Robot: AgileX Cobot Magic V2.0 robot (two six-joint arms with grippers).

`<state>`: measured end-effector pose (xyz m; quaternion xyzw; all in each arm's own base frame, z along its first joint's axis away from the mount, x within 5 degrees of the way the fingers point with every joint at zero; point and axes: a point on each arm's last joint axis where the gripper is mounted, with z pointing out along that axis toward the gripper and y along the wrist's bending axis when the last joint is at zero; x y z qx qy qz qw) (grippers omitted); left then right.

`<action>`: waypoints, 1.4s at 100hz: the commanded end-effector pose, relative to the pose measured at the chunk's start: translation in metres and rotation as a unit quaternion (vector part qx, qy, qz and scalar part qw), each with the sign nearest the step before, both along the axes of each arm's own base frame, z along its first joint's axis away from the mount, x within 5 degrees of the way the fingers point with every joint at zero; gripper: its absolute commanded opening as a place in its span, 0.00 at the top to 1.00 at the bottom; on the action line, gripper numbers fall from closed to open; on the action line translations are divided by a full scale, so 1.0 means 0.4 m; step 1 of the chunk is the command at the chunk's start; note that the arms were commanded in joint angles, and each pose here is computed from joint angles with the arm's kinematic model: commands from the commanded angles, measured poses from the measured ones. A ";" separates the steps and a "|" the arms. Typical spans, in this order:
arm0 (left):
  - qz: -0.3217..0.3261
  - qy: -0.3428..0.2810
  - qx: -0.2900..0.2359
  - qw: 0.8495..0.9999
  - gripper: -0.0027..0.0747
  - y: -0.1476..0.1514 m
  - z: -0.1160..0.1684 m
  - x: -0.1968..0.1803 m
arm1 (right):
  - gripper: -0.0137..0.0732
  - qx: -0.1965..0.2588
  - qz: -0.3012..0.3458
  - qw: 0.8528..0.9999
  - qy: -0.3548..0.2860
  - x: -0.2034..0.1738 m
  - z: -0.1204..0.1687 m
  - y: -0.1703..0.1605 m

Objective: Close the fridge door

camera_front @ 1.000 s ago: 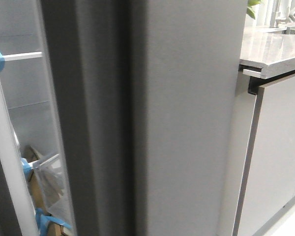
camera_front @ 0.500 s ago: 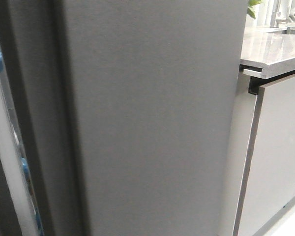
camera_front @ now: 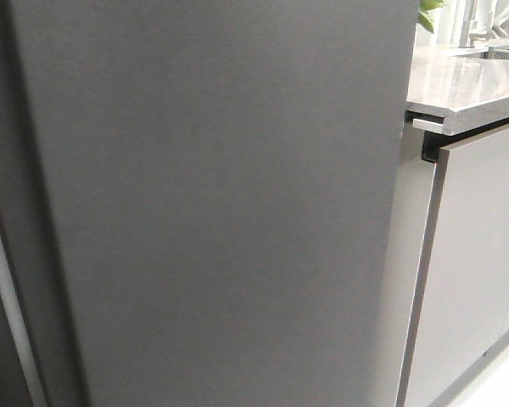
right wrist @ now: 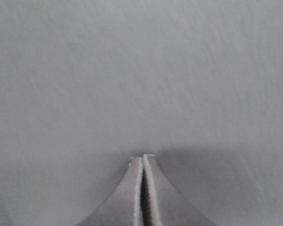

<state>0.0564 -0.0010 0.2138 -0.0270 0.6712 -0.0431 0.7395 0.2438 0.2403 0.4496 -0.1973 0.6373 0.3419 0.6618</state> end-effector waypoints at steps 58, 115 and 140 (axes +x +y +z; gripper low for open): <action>-0.002 -0.015 -0.003 1.000 0.99 -0.001 -0.009 0.006 | 0.93 -0.010 -0.052 0.995 -0.083 0.090 0.030 -0.017; -0.002 -0.015 -0.003 1.000 0.99 -0.001 -0.009 0.006 | 0.93 -0.008 -0.180 0.976 -0.120 -0.145 0.020 -0.380; -0.002 -0.015 -0.003 1.000 0.99 -0.001 -0.009 0.006 | 0.93 -0.015 -0.261 0.957 -0.123 -0.260 -0.053 -0.501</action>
